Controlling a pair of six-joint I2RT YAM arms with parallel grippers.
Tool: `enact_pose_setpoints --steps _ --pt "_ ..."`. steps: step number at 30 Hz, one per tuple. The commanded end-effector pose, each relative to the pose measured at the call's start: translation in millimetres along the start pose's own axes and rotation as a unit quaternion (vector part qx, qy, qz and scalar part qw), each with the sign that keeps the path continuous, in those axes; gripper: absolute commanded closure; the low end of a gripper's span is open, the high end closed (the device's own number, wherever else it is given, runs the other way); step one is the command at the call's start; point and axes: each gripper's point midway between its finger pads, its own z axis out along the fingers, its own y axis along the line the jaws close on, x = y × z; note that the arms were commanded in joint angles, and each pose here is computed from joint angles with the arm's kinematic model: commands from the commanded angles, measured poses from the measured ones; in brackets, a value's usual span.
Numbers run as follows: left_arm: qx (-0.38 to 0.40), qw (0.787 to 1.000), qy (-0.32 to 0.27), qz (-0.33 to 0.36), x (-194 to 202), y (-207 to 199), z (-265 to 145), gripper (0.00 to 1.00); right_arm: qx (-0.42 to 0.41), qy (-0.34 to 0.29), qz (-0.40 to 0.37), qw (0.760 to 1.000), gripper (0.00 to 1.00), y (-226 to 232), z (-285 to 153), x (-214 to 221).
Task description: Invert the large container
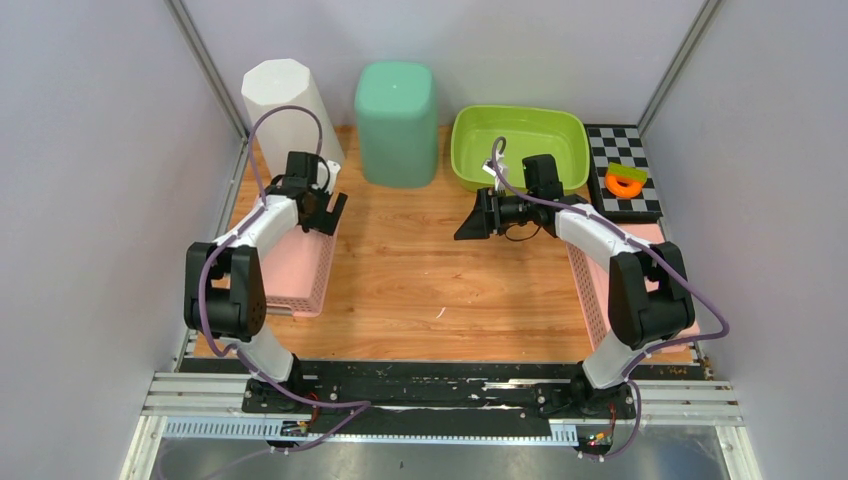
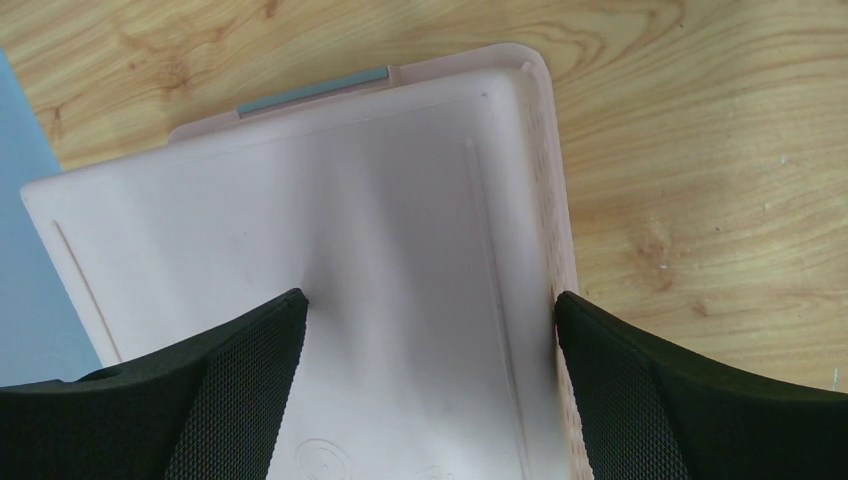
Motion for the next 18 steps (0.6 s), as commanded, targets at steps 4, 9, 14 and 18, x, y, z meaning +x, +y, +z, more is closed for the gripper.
enact_pose_setpoints --steps 4,9,14,18 --pt "0.038 0.994 0.087 -0.053 54 -11 21 0.07 -0.007 0.001 0.008 1.000 0.30 -5 -2 5" --pt "0.033 0.994 0.084 -0.065 54 -4 22 0.07 -0.007 0.001 0.008 1.000 0.30 -5 -2 5" --pt "0.029 0.994 0.083 -0.069 52 1 24 0.07 -0.007 0.000 0.008 1.000 0.30 -5 -2 4" --pt "0.020 0.994 0.085 -0.058 53 6 26 0.07 -0.007 0.000 0.007 1.000 0.30 -5 -2 4"
